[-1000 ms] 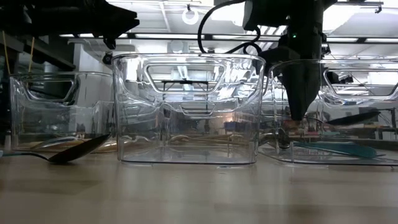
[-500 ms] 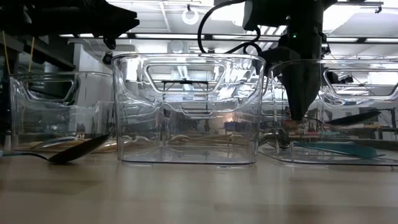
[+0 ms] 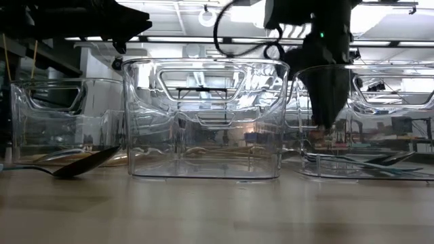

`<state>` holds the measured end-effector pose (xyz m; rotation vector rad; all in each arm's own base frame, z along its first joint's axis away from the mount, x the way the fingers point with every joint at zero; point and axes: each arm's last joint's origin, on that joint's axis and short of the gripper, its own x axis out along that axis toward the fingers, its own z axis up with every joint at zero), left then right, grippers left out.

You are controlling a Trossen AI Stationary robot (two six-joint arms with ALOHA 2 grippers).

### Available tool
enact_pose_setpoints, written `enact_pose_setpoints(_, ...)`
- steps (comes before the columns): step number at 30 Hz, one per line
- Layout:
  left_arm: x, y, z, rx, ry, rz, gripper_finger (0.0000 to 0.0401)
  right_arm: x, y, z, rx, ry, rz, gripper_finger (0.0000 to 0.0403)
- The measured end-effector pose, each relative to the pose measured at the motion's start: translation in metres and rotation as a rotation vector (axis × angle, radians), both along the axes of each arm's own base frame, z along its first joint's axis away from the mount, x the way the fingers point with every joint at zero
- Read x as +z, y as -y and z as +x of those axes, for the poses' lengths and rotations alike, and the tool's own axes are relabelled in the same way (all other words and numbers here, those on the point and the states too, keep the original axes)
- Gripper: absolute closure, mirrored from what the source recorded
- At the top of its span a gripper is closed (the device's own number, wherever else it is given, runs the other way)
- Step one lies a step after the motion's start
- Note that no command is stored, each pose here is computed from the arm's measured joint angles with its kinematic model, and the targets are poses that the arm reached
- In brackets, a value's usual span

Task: Sort silverware by color (type)
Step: Put the light blue spoon into the middle transparent bin

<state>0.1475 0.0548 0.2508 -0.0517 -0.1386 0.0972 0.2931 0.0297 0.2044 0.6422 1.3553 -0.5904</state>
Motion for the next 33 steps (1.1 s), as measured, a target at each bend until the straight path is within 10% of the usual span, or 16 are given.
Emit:
enact_pose_setpoints(12,-0.001,0.000,0.000,0.000,-0.013,-0.006,0.0297,0.083,-0.003,-0.043,0.040,0.251,-0.415,0.0252)
enact_pose_setpoints(24,-0.001,0.000,0.000,0.000,-0.014,-0.005,0.0297,0.044,0.012,-0.099,-0.017,0.602,-0.362,0.0252)
enact_pose_setpoints(33,-0.001,0.000,0.000,0.004,-0.014,0.023,0.0297,0.030,0.044,-0.078,0.277,1.072,-0.808,0.0252)
